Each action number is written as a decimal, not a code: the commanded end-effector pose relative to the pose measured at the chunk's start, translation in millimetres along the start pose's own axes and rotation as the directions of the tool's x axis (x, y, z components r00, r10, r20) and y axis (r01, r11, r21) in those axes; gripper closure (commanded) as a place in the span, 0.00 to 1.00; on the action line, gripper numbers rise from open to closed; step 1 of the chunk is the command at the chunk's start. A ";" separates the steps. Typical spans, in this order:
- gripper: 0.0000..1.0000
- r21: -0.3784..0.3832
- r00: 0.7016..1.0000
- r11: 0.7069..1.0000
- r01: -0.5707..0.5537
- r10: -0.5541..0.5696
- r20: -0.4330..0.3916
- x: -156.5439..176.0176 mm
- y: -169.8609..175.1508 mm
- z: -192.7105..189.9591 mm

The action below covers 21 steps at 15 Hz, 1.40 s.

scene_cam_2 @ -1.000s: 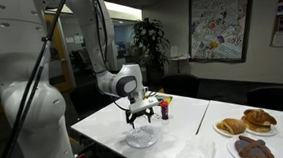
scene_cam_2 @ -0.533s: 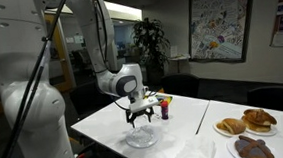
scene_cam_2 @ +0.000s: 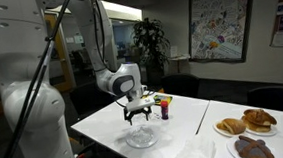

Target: Cover the glass jar with the glass lid

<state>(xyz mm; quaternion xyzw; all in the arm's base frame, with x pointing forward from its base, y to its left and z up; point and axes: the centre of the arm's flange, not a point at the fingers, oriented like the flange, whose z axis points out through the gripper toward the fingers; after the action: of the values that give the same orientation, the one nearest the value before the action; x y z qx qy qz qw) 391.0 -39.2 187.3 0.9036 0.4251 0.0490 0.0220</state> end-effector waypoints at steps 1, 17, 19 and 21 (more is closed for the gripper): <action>0.00 0.007 0.999 0.999 -0.035 0.035 -0.007 -4.9 2.1 11.7; 0.13 -0.023 0.995 0.995 -0.100 0.101 0.013 -30.3 11.7 38.9; 0.10 -0.031 0.997 0.996 -0.081 0.081 0.000 -24.0 10.6 39.4; 0.01 -0.037 0.998 0.997 -0.065 0.065 -0.015 -18.9 10.5 42.2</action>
<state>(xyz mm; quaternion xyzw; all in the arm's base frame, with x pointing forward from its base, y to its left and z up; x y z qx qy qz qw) 384.4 -60.0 155.6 0.9200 0.3874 0.0494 0.0335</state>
